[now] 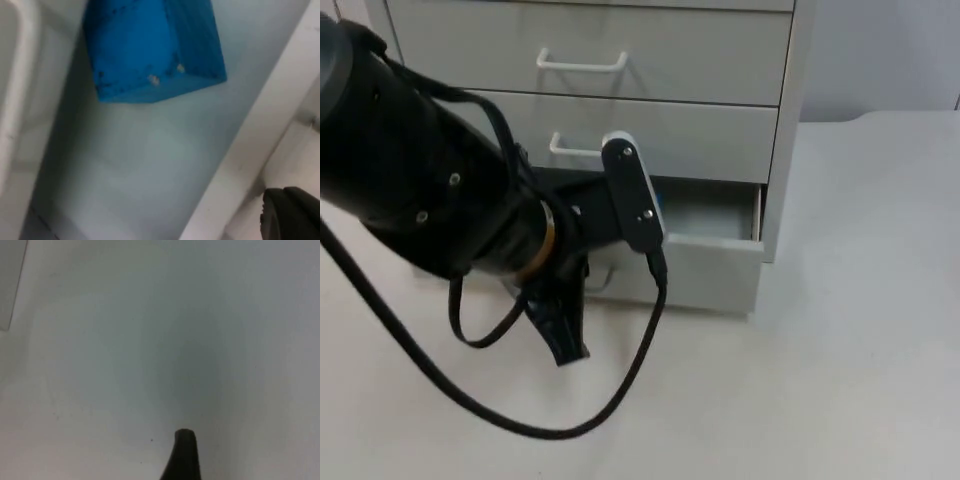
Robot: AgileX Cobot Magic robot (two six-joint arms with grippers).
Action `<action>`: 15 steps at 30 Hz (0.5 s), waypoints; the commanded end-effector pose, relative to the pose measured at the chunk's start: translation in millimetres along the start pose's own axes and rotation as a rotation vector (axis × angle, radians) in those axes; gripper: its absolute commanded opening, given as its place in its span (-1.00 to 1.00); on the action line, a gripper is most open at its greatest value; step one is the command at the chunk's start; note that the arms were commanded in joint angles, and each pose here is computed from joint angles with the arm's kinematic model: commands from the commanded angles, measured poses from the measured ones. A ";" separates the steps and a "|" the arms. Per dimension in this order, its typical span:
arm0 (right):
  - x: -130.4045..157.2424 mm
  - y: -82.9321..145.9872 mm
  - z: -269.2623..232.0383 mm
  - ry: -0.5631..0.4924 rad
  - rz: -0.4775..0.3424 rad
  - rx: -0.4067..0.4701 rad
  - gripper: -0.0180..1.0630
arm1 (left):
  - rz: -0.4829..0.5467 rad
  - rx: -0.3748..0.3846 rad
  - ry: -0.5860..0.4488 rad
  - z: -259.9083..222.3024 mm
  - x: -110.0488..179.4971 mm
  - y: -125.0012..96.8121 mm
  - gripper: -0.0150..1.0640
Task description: Open the drawer with the left hand, place the block into the drawer with the right hand, then close the drawer with the left hand.
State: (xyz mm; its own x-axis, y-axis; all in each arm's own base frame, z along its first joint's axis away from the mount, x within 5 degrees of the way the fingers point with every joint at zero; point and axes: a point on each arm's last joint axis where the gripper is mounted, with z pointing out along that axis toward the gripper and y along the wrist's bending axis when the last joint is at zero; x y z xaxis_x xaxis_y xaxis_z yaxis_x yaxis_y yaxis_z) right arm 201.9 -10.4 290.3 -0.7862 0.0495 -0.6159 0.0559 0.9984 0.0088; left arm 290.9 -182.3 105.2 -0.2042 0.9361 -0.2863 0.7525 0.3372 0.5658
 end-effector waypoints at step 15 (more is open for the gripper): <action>0.0 -1.0 -0.8 -0.017 -0.005 0.007 0.23 | -0.102 -0.064 0.014 39.6 5.5 51.5 -0.97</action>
State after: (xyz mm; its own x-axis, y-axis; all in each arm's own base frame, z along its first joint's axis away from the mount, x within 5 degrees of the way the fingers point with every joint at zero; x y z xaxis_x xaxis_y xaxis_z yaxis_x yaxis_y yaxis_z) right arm 202.3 -10.6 290.6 -0.7829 0.0478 -0.6203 0.0556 0.9984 0.0068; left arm 344.8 -171.4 101.5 -0.2581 0.9027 -0.3442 0.7182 0.4175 0.5567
